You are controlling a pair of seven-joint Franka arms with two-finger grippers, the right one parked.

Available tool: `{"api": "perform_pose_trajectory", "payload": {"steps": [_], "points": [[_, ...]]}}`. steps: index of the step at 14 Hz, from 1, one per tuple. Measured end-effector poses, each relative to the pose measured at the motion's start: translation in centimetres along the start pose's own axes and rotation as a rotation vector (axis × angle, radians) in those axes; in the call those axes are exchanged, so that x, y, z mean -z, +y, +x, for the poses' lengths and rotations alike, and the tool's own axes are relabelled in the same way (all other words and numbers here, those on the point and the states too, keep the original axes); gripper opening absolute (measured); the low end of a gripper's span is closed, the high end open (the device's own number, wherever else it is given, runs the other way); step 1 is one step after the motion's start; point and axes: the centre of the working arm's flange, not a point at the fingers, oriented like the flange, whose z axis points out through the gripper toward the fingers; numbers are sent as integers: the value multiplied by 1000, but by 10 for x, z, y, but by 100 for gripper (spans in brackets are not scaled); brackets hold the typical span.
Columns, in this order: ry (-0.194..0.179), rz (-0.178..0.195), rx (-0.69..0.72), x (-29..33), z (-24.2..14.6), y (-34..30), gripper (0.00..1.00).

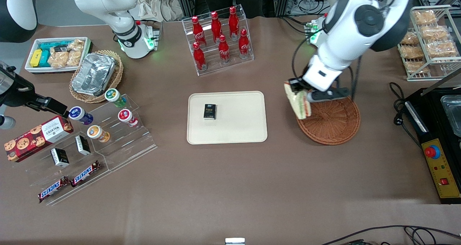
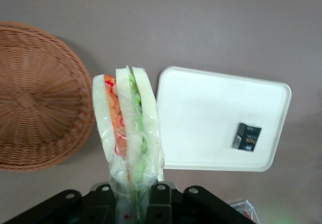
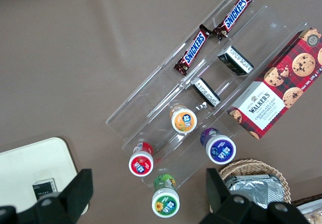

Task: Place sandwich from basket to tray
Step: 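Carry the sandwich with the left gripper over to the white tray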

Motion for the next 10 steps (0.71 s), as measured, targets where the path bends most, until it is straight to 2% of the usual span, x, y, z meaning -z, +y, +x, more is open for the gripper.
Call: {"api": "perform_pose_trajectory", "payload": {"steps": [2,3,6,10], "points": [[16,74,-113,-18,-20,31,20],[26,98,-164,-28,-32,47,20],[31,101,-244,-64,-49,80,20],[-3,92,-272,-138,-51,96,20]]}}
